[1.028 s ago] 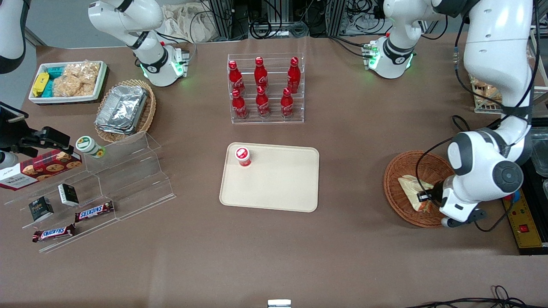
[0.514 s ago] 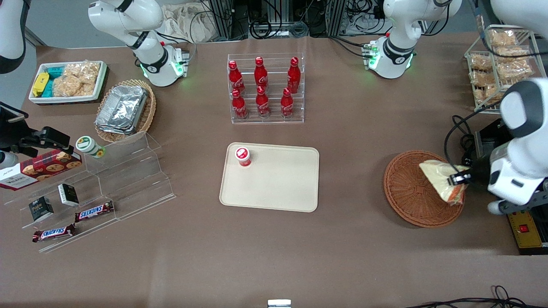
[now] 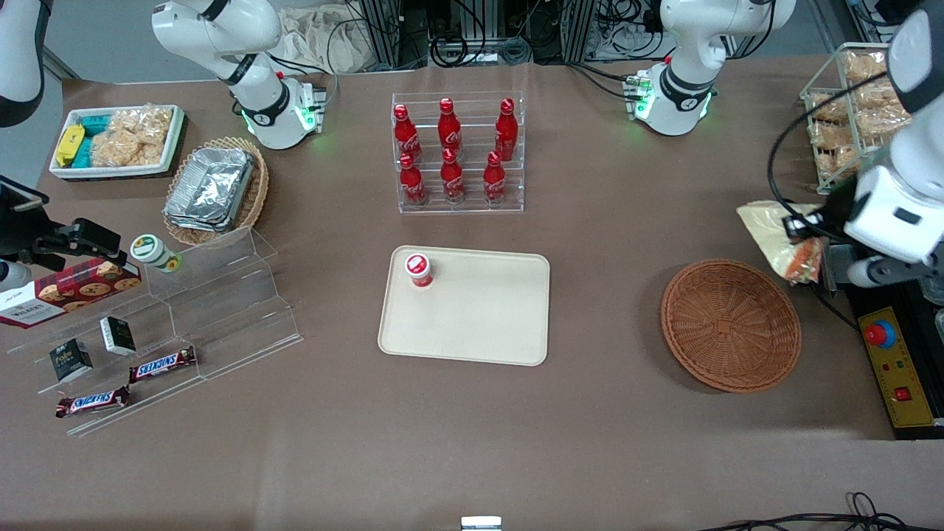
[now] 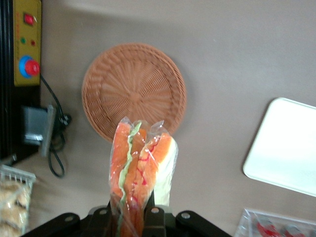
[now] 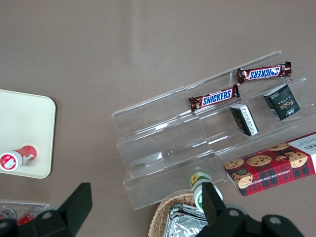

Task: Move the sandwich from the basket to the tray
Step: 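Carry the sandwich with the left gripper over to the cream tray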

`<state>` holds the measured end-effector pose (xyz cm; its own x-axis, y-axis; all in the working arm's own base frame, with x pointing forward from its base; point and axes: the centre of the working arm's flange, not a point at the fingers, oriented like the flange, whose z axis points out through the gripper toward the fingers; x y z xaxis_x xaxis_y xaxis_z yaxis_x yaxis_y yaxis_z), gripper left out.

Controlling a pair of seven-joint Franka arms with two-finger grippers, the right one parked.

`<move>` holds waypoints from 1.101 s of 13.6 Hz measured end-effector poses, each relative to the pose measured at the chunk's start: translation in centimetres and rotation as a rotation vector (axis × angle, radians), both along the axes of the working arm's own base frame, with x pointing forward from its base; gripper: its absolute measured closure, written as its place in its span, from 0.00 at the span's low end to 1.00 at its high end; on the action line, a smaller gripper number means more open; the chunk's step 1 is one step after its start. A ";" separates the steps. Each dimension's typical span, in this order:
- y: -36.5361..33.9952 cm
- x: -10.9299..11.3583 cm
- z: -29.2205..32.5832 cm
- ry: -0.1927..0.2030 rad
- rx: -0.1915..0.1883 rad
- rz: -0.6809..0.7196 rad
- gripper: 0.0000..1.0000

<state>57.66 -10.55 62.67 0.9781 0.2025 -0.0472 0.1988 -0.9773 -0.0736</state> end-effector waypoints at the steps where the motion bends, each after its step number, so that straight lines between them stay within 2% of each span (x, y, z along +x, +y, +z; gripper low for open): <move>1: -2.7 -1.0 0.7 0.004 0.003 0.021 0.78; 4: -11.4 -3.9 0.9 -0.004 0.008 0.102 0.78; 6: -16.6 -5.2 -1.0 0.018 0.017 0.131 0.78; 8: -20.1 -4.3 -4.5 0.023 0.001 0.164 0.78; 12: -24.3 -0.7 -14.1 0.042 -0.044 0.187 0.78; 15: -28.1 0.5 -22.4 0.064 -0.071 0.184 0.78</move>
